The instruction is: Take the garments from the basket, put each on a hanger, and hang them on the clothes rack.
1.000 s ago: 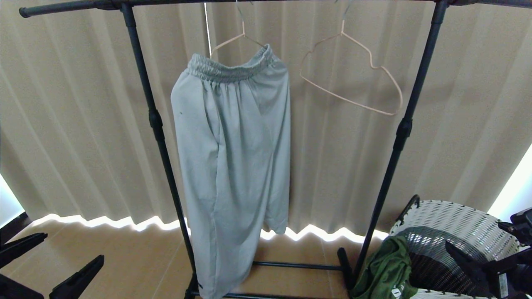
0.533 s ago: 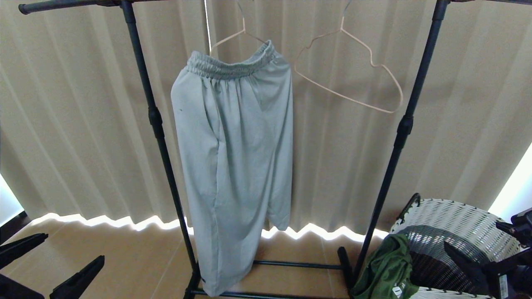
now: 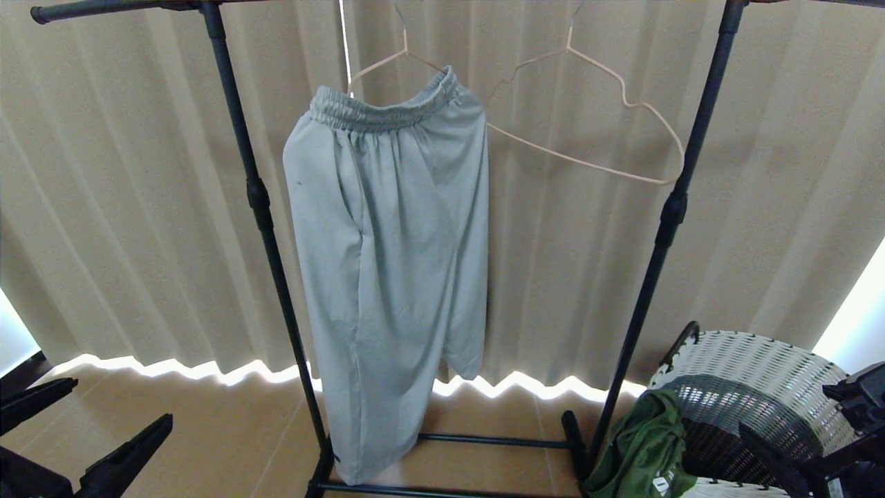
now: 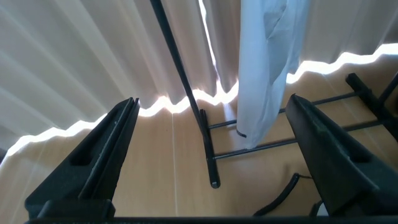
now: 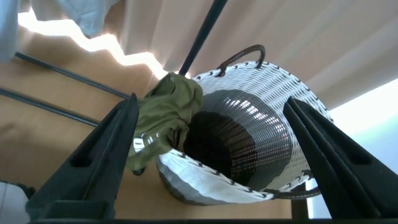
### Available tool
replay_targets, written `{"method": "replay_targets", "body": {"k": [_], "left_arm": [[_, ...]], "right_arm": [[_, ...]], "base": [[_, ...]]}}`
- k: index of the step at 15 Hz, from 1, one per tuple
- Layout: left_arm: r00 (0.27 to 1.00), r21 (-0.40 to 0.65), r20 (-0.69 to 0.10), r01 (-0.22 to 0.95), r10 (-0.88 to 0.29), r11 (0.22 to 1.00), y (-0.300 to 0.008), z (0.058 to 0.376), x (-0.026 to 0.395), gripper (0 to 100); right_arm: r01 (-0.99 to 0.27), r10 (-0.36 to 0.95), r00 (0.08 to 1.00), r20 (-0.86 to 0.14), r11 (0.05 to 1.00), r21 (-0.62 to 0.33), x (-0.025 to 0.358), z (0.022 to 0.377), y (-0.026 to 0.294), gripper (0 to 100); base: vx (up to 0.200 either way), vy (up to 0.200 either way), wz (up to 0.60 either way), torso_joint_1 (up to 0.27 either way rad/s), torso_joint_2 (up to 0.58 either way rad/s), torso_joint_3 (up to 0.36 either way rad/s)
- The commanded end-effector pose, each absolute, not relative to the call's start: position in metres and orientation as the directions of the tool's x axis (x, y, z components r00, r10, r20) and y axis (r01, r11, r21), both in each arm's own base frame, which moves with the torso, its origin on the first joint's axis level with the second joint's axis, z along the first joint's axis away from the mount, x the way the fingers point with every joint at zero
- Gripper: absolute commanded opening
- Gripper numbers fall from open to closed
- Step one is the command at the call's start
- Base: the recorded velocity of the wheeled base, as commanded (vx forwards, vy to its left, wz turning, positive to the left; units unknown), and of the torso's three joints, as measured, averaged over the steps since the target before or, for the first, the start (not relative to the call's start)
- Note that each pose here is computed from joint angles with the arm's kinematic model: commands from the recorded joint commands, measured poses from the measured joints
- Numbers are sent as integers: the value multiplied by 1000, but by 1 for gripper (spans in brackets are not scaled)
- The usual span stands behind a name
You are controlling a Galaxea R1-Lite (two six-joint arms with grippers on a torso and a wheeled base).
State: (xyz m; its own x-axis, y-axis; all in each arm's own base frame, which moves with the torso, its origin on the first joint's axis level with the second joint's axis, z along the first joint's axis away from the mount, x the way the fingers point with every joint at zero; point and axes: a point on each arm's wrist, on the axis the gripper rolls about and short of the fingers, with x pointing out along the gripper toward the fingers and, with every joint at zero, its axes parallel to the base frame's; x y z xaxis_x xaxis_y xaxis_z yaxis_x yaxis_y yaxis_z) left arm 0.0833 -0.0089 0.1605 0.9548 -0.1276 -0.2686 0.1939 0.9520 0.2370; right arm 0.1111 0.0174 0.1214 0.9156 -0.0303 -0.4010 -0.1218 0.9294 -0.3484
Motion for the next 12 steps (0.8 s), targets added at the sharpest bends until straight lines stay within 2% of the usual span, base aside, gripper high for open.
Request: {"method": "replay_targets", "body": {"k": [1, 5, 8, 10, 12], "left_arm": [[954, 236, -271, 195, -128, 952, -9, 161, 84, 100], [953, 240, -274, 199, -131, 950, -9, 161, 84, 100], [931, 238, -280, 305, -236, 922, -18, 158, 82, 100], [925, 238, -278, 326, -258, 915, -20, 158, 81, 100], [927, 238, -275, 324, -256, 915, -20, 158, 81, 100]], "right_arm": [[-123, -31, 914, -404, 929, -350, 111, 120, 17, 100], [-130, -32, 912, -410, 924, -361, 111, 119, 17, 100], [-175, -40, 897, -439, 882, -437, 122, 119, 19, 100], [-236, -77, 858, -507, 820, -522, 134, 115, 17, 100], [-320, -97, 793, -601, 774, -547, 145, 109, 16, 100]], "base": [[200, 0, 0, 2, -2, -2], [200, 0, 0, -7, 2, 5], [0, 0, 0, 0, 0, 0], [0, 0, 0, 0, 0, 0], [0, 0, 0, 0, 0, 0]]}}
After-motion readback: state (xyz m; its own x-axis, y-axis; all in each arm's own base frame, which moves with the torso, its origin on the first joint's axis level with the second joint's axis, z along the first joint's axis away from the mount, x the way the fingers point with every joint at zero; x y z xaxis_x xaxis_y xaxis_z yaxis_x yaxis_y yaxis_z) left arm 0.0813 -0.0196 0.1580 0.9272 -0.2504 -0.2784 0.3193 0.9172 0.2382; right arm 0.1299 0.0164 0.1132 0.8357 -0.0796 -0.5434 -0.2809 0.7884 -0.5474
